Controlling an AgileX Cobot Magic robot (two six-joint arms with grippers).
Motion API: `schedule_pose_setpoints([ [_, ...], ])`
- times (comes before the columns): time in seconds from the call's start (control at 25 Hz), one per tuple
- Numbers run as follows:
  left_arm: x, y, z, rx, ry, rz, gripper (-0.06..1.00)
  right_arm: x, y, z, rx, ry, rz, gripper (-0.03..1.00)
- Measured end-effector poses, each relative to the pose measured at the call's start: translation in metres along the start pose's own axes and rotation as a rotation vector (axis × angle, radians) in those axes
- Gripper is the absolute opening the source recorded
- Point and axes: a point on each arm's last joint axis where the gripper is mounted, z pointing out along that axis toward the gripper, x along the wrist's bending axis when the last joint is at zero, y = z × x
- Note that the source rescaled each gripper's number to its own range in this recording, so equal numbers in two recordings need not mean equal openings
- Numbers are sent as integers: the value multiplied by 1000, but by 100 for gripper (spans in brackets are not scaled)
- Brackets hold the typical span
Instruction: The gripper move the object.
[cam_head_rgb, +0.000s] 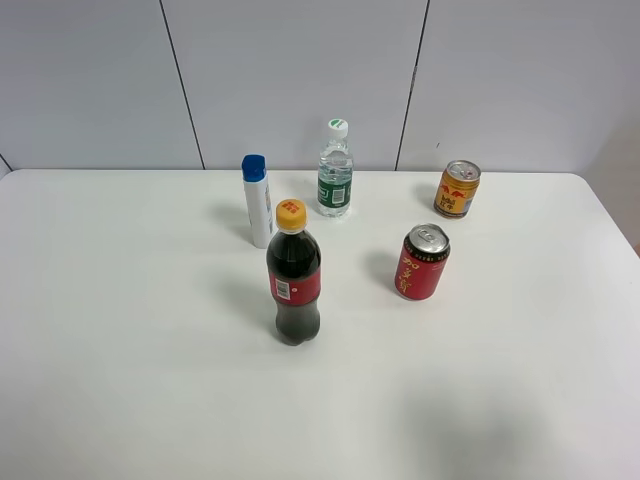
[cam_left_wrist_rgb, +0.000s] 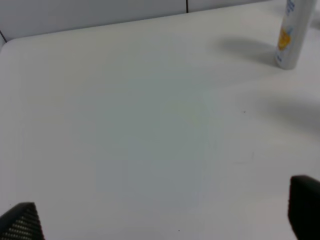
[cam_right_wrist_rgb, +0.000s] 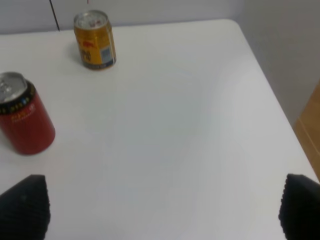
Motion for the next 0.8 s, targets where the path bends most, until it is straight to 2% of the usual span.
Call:
schedule_pose_setpoints([
  [0.28,0,0,0,0,0,0,100,0,-7,6,48,2,0,81],
  [0.8,0,0,0,0,0,0,100,1,-7,6,48,2,0,81],
])
